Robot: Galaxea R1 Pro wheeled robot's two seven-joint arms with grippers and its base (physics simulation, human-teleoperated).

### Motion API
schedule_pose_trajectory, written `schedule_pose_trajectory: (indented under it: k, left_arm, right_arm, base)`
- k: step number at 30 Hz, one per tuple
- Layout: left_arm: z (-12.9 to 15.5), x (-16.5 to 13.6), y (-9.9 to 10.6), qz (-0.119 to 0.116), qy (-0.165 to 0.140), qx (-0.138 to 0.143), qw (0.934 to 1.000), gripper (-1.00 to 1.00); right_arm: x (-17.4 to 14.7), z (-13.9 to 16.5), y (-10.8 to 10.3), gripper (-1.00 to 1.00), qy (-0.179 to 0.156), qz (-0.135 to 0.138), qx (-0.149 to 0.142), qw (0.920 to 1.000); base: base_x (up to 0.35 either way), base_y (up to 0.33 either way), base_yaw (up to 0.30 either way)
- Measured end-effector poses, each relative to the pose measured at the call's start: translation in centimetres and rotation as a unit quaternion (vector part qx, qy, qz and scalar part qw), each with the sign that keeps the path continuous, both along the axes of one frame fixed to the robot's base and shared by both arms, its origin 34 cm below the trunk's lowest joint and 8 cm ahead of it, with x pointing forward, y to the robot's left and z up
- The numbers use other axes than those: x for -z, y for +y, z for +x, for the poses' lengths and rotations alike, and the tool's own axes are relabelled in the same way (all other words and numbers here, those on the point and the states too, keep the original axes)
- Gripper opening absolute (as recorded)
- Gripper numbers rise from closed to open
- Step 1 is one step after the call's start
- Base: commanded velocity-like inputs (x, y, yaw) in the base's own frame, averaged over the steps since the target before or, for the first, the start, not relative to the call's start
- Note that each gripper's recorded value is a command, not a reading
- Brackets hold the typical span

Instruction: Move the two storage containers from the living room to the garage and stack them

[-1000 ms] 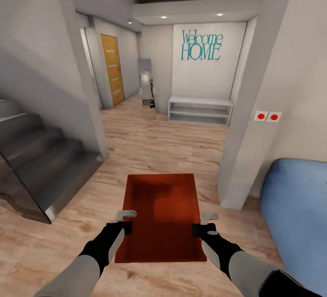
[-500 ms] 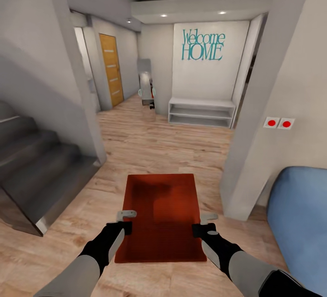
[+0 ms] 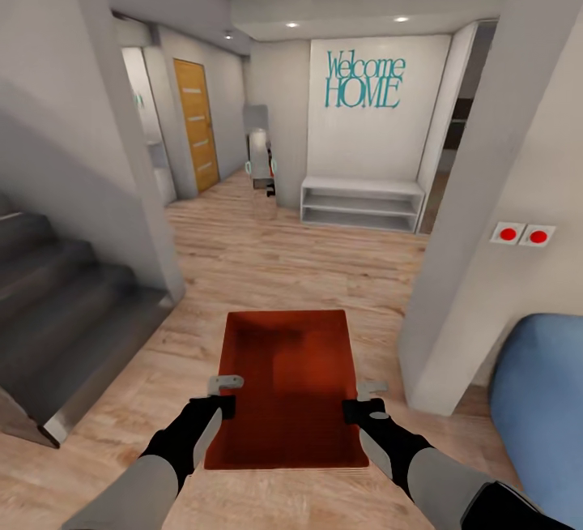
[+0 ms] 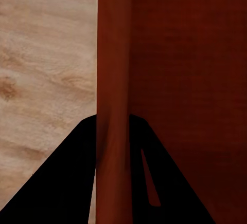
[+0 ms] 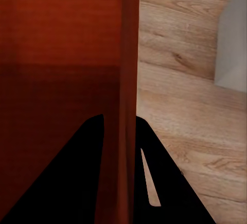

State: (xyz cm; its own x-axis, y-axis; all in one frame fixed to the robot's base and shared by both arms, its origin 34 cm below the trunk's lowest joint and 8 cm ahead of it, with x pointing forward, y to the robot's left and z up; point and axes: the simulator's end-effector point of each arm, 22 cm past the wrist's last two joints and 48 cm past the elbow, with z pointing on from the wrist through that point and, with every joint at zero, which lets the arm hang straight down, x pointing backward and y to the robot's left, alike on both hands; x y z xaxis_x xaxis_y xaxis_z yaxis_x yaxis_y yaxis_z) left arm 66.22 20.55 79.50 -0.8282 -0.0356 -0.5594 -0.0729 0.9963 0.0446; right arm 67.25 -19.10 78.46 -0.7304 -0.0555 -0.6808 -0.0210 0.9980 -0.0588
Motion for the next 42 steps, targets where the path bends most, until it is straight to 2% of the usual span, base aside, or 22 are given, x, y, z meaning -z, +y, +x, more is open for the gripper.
schedule_pose_trajectory:
  k: [42]
  left_arm:
    - [0.01, -0.01, -0.01, 0.000, 0.000, 0.000, 1.0000, -1.00]
  right_arm:
    - [-0.01, 0.01, -0.01, -1.00, 0.000, 0.000, 0.000, 1.0000]
  base:
    - [0.323, 0.000, 0.000]
